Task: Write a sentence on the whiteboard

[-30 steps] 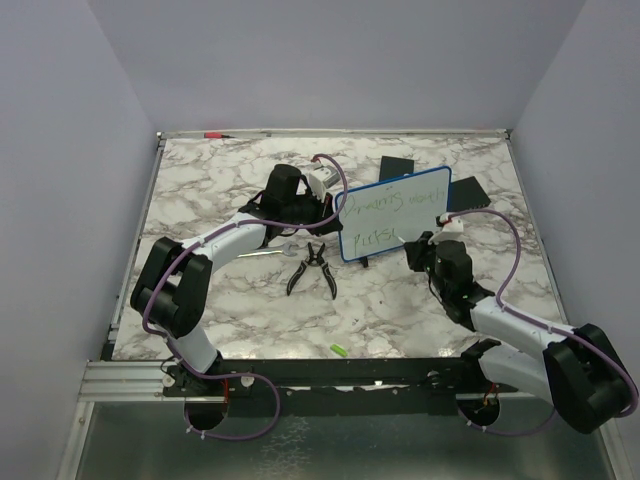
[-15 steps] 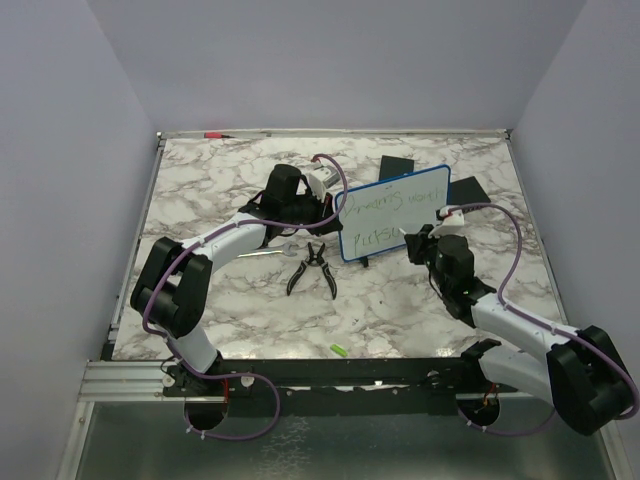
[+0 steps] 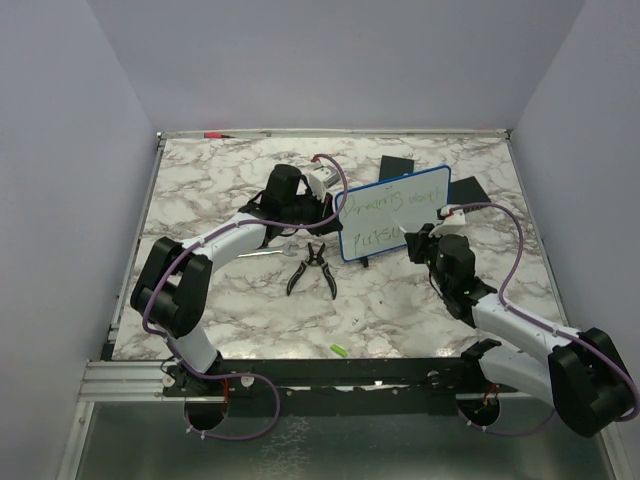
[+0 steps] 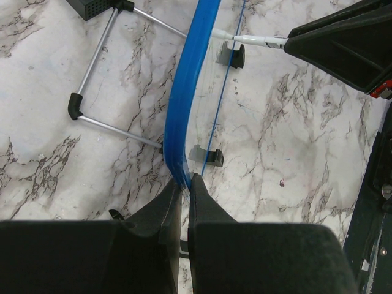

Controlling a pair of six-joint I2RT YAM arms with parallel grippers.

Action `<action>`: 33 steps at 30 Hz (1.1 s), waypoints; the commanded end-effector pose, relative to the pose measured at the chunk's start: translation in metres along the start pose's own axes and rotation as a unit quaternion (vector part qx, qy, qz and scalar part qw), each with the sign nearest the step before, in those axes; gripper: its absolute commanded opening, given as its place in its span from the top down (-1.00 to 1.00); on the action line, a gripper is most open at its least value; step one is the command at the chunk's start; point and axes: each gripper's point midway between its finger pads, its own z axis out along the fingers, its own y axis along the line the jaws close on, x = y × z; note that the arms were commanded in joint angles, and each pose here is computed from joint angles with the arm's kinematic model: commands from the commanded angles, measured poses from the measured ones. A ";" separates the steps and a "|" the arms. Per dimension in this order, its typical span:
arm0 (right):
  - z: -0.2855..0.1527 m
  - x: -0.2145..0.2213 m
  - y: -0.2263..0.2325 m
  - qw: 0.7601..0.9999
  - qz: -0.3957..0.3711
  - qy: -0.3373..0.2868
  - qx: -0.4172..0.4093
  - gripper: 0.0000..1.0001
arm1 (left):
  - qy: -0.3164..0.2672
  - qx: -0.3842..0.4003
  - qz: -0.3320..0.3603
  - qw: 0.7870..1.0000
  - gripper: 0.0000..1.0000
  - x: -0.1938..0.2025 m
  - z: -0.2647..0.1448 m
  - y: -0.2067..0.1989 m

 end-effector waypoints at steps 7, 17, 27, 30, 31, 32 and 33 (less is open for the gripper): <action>-0.002 0.016 -0.013 0.999 0.008 0.018 0.028 0.98 | 0.018 -0.016 0.007 1.000 1.00 0.010 0.003 0.006; -0.005 0.030 -0.020 0.998 0.021 0.035 0.046 0.98 | 0.019 -0.016 0.006 1.000 1.00 0.010 0.003 0.006; -0.005 0.028 -0.031 0.996 0.030 0.030 0.078 0.98 | 0.020 -0.016 0.006 1.000 1.00 0.011 0.004 0.006; -0.006 0.025 -0.032 0.996 0.031 0.024 0.082 0.98 | 0.019 -0.016 0.006 1.000 1.00 0.010 0.003 0.006; -0.006 0.024 -0.032 0.996 0.030 0.023 0.084 0.98 | 0.020 -0.016 0.006 1.000 1.00 0.011 0.004 0.006; -0.006 0.023 -0.033 0.996 0.030 0.021 0.086 0.98 | 0.020 -0.016 0.006 1.000 1.00 0.011 0.004 0.006; -0.006 0.021 -0.033 0.996 0.029 0.019 0.087 0.98 | 0.020 -0.016 0.006 1.000 1.00 0.011 0.004 0.006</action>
